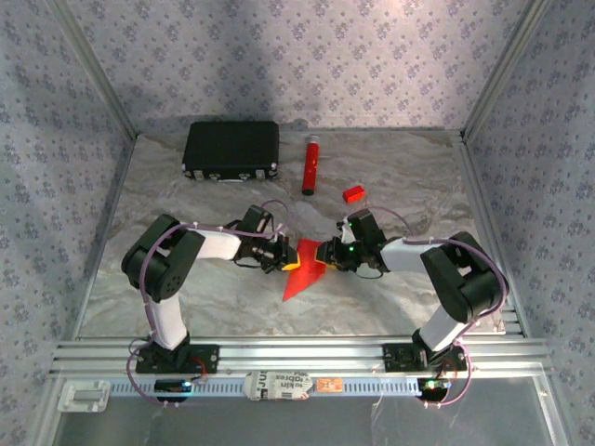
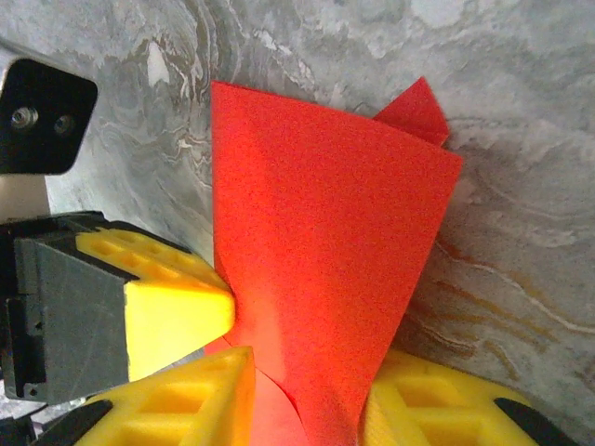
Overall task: Fold a paper plane with a square sheet of paper (pick it up from the middle)
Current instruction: Fold the wing for the fifth time at the center of the table.
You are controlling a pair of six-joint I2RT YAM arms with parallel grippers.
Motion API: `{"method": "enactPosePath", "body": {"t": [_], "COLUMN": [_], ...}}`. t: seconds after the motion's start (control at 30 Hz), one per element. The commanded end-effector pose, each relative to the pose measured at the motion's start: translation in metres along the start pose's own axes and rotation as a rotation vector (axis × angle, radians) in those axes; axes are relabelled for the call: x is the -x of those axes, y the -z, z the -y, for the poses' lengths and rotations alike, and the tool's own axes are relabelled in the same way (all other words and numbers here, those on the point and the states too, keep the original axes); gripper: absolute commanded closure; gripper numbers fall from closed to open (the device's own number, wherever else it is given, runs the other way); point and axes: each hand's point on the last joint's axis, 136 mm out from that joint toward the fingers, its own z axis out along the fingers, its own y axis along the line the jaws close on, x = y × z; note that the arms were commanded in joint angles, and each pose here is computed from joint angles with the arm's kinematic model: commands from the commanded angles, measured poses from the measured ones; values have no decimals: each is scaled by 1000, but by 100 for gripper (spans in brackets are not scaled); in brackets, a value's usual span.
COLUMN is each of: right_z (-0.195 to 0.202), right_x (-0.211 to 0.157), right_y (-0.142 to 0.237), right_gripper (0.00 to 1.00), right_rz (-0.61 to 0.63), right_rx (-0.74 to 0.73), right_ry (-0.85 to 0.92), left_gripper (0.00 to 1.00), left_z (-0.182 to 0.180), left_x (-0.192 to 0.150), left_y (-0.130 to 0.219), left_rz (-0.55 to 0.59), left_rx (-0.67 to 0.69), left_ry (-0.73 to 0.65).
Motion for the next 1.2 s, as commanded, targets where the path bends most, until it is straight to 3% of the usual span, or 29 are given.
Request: {"method": "enactPosePath", "body": {"t": [0.0, 0.47, 0.93, 1.17], "right_z": [-2, -1, 6, 6], "right_x": [-1, -2, 5, 7], "right_y": [0, 2, 1, 11], "right_gripper": [64, 62, 87, 97], "right_rz": [-32, -19, 40, 103], "right_rx": [-7, -30, 1, -1], "right_ry": [48, 63, -32, -121], "left_gripper": [100, 100, 100, 70], "left_z": [-26, -25, -18, 26], "left_x": [-10, -10, -9, 1], "left_y": [-7, -6, -2, 23], "left_rz": [-33, -32, -24, 38], "left_rx": [64, 63, 45, 0], "left_ry": [41, 40, 26, -103]}}
